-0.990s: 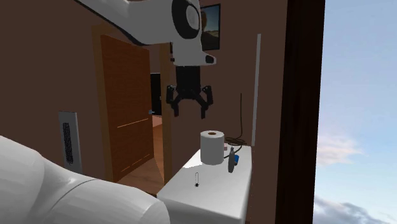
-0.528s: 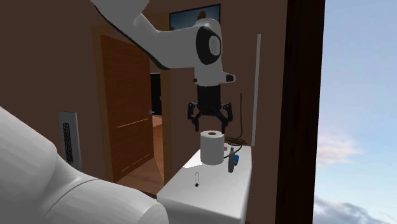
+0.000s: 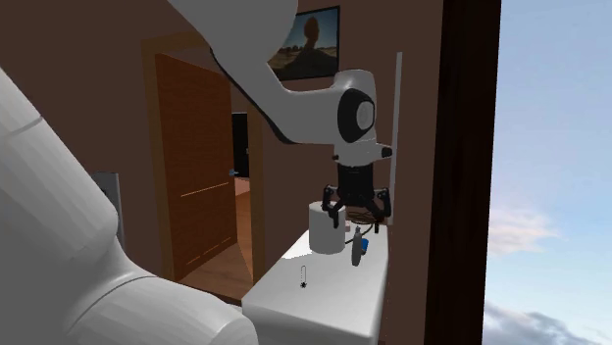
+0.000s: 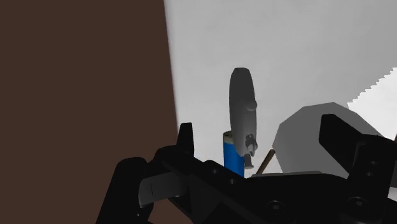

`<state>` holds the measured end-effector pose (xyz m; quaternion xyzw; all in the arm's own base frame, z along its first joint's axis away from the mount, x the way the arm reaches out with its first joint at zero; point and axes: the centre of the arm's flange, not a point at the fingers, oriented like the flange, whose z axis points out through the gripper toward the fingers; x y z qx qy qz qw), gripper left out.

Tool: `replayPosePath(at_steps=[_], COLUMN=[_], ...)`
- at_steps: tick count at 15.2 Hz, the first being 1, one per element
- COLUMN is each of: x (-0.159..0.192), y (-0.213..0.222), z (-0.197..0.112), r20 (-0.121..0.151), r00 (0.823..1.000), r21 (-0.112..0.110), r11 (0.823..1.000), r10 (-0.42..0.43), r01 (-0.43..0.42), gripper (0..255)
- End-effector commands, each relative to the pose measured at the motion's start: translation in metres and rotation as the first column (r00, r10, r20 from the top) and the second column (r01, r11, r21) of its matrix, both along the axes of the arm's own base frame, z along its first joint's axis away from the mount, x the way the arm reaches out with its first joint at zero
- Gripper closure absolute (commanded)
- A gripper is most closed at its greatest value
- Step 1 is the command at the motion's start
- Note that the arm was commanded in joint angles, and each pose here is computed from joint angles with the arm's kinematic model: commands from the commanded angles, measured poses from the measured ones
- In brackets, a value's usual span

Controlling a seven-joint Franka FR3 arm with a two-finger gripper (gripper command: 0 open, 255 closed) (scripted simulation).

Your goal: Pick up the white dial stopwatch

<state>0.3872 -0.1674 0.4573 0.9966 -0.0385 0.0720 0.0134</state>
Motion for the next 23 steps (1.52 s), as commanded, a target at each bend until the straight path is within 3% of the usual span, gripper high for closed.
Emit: replayPosePath(at_steps=[1, 9, 10, 19, 23], x=[0.003, 0.003, 0.003, 0.003, 0.003], y=[-0.003, -0.003, -0.003, -0.003, -0.003], z=[-0.013, -0.042, -0.042, -0.042, -0.021], r20=[0.003, 0.003, 0.003, 0.003, 0.003], r00=[1.000, 1.000, 1.000, 1.000, 1.000], r21=[-0.002, -0.002, -0.002, -0.002, -0.002], r11=[1.000, 1.000, 1.000, 1.000, 1.000], r10=[-0.002, -0.002, -0.002, -0.002, -0.002], r01=[0.002, 0.002, 0.002, 0.002, 0.002], gripper=[0, 0, 255, 255, 255])
